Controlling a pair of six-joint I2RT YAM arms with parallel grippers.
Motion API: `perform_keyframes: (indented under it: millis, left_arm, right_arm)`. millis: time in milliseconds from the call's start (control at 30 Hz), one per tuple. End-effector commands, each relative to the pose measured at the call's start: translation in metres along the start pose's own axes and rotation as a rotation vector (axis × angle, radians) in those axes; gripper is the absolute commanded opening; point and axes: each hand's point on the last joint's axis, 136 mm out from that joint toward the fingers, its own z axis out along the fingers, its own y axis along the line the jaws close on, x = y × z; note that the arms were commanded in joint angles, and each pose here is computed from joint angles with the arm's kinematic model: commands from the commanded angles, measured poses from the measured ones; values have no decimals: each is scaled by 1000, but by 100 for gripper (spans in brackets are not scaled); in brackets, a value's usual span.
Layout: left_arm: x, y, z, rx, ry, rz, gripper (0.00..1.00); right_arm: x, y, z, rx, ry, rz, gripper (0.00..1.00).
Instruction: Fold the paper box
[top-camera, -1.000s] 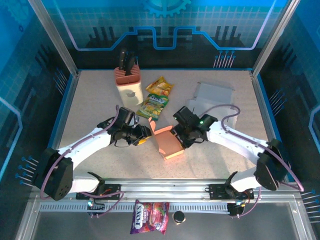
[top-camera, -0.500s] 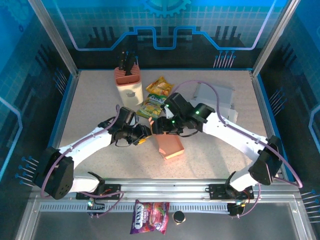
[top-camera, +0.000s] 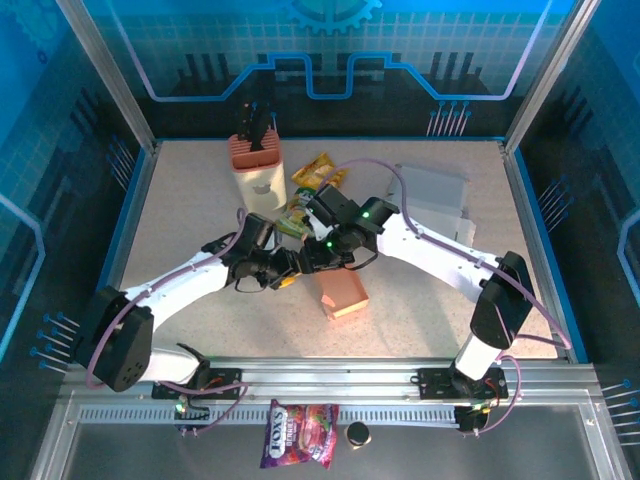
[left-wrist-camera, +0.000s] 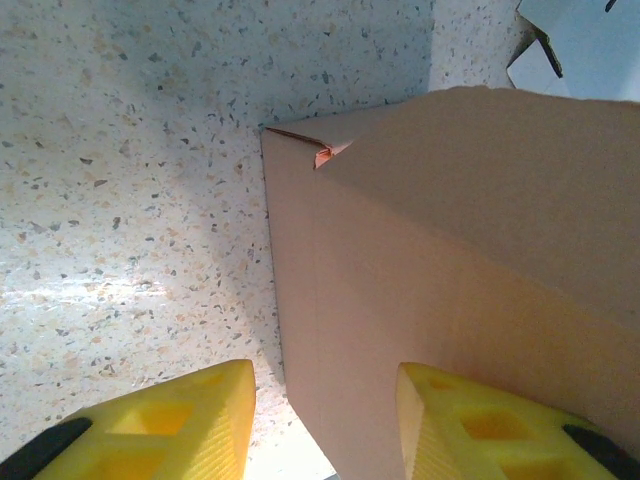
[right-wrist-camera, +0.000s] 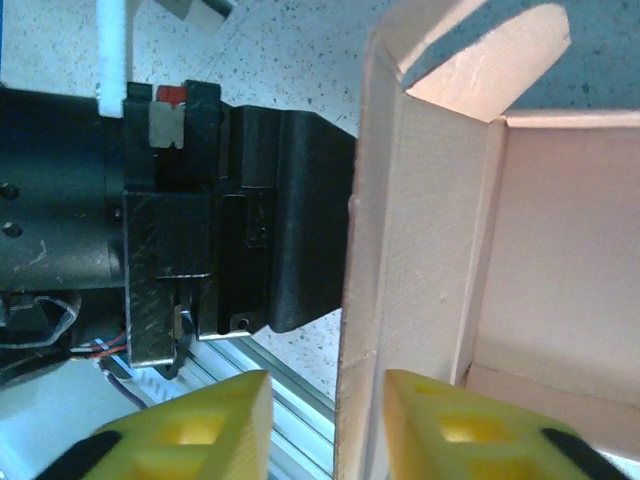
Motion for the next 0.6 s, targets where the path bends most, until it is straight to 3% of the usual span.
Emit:
perform_keyframes:
  millis: [0, 133, 400, 567]
  left_arm:
    - [-7, -15, -5, 14, -30, 30, 42]
    - [-11, -19, -20, -7, -74, 61, 48]
    - [-12, -10, -66, -96, -193, 145, 53]
    - [0, -1, -76, -92, -183, 159, 54]
  right_arm:
    - [-3, 6, -3, 10, -11, 31, 19]
    - [-16, 3, -12, 36, -96, 120, 1]
    - [-37, -28, -45, 177, -327, 422, 0]
    - [-42, -57, -68, 291, -476, 684, 0]
